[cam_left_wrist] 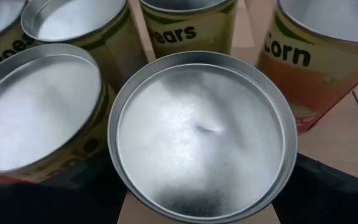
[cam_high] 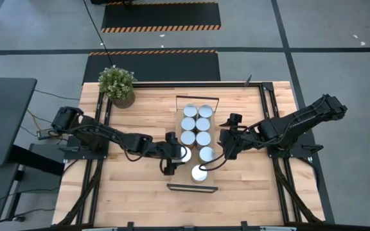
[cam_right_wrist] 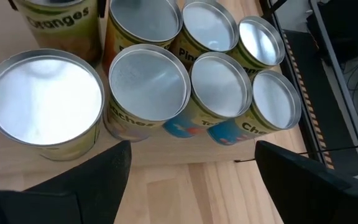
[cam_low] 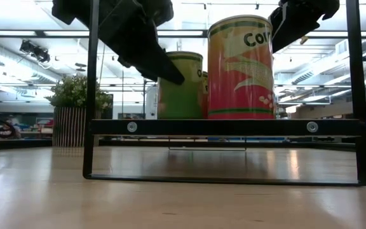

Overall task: Pick and place cans onto a shelf
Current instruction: Put the canned oranges on the shelf

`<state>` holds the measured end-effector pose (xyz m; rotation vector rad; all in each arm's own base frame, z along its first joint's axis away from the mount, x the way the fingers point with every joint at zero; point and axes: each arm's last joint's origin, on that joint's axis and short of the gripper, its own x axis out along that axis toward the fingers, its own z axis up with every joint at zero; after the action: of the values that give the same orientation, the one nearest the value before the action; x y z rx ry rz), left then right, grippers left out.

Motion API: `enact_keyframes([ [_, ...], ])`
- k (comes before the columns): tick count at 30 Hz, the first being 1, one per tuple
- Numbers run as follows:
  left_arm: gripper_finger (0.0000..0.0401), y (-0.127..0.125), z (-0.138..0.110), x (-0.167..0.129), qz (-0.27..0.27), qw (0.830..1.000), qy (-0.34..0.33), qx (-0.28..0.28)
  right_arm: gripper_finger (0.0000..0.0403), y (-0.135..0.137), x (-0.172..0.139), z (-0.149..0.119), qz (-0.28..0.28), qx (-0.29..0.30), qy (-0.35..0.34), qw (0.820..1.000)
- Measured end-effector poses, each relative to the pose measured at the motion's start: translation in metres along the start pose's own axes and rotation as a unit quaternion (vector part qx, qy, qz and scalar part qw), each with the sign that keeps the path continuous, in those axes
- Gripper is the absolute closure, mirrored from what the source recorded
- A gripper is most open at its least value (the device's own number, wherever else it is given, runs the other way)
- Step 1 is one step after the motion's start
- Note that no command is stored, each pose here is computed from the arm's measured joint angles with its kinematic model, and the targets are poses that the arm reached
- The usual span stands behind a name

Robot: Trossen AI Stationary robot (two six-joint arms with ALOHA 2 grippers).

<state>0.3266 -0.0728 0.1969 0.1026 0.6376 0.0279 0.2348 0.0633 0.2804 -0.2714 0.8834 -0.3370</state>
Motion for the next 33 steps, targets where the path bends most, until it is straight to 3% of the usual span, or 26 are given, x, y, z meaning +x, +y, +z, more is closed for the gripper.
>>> enact_keyframes([
  [11,0.0006,0.0,0.001,0.0,-0.022,1.0,-0.004,0.008,0.0053,0.0,0.0,0.0,0.001,0.001,-0.001,1.0],
  [17,0.0005,-0.004,0.002,-0.004,0.023,1.0,-0.011,0.016,0.0053,0.0,0.0,0.0,0.003,0.003,-0.001,1.0],
  [25,0.0005,-0.022,0.001,-0.01,0.042,0.998,-0.017,0.038,0.0053,0.001,0.0,0.0,0.009,0.005,0.0,1.0],
  [33,0.0005,-0.03,0.008,-0.024,0.107,0.991,-0.046,0.07,0.0053,0.001,0.0,0.001,0.01,0.008,-0.004,1.0],
])
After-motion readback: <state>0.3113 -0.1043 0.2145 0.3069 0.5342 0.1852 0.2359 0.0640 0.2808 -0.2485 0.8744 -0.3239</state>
